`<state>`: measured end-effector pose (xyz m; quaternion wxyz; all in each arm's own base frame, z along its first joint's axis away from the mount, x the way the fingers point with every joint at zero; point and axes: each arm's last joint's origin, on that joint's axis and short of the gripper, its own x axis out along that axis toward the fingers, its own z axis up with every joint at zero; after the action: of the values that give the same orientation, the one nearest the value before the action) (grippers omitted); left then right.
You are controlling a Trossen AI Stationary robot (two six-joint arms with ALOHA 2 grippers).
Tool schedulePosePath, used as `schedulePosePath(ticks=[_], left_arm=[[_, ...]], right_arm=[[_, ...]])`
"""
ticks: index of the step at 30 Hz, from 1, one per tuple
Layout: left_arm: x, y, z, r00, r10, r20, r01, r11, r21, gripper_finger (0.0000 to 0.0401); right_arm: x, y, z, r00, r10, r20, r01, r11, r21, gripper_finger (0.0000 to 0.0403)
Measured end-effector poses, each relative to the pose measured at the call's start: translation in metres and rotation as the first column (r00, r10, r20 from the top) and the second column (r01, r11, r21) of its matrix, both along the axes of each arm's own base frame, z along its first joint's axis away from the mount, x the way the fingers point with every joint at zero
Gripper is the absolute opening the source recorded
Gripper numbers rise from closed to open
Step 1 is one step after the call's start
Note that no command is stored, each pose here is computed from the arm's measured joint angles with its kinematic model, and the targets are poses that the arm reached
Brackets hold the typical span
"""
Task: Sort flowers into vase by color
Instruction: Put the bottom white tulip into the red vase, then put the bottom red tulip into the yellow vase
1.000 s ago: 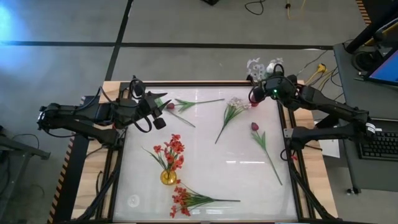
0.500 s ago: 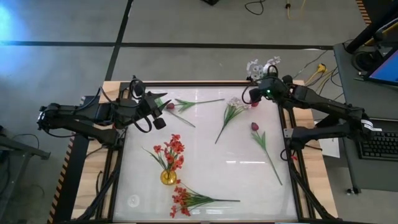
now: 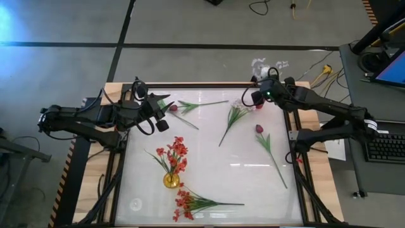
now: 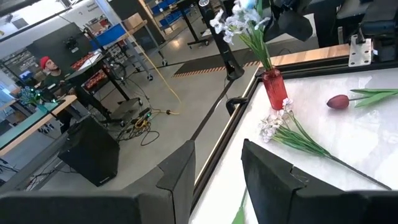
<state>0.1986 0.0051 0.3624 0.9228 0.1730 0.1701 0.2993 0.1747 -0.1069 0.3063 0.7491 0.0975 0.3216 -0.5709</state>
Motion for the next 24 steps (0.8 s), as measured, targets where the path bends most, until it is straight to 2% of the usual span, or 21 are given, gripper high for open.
schedulePosePath(ticks=[7,12,16,19,22,24], left_arm=[[0.0,0.0,0.0,1.0,0.001,0.003,-0.001,1.0,-0.005,0.0117],[0.0,0.0,0.0,1.0,0.0,-0.004,0.0,1.0,0.001,0.0117],[0.0,0.0,0.0,0.999,-0.01,-0.033,0.012,0.999,0.037,0.0117],[0.0,0.0,0.001,0.997,-0.025,-0.075,0.033,0.994,0.101,0.0116],[0.0,0.0,0.008,0.998,-0.035,-0.044,0.041,0.989,0.144,0.0116],[0.0,0.0,0.016,0.999,-0.034,0.009,0.032,0.99,0.135,0.0116]], right_arm=[[-0.009,0.005,0.005,0.998,-0.031,0.054,0.03,0.999,0.013,0.0178],[-0.018,0.011,0.009,0.996,-0.044,0.076,0.037,0.995,0.09,0.022],[-0.021,0.015,0.016,0.994,-0.014,0.107,-0.004,0.986,0.167,0.0238],[-0.024,0.018,0.026,0.992,-0.001,0.128,-0.027,0.975,0.219,0.0244],[-0.028,0.021,0.036,0.99,0.013,0.14,-0.051,0.961,0.271,0.0243],[-0.03,0.024,0.039,0.987,0.034,0.156,-0.083,0.943,0.322,0.024]])
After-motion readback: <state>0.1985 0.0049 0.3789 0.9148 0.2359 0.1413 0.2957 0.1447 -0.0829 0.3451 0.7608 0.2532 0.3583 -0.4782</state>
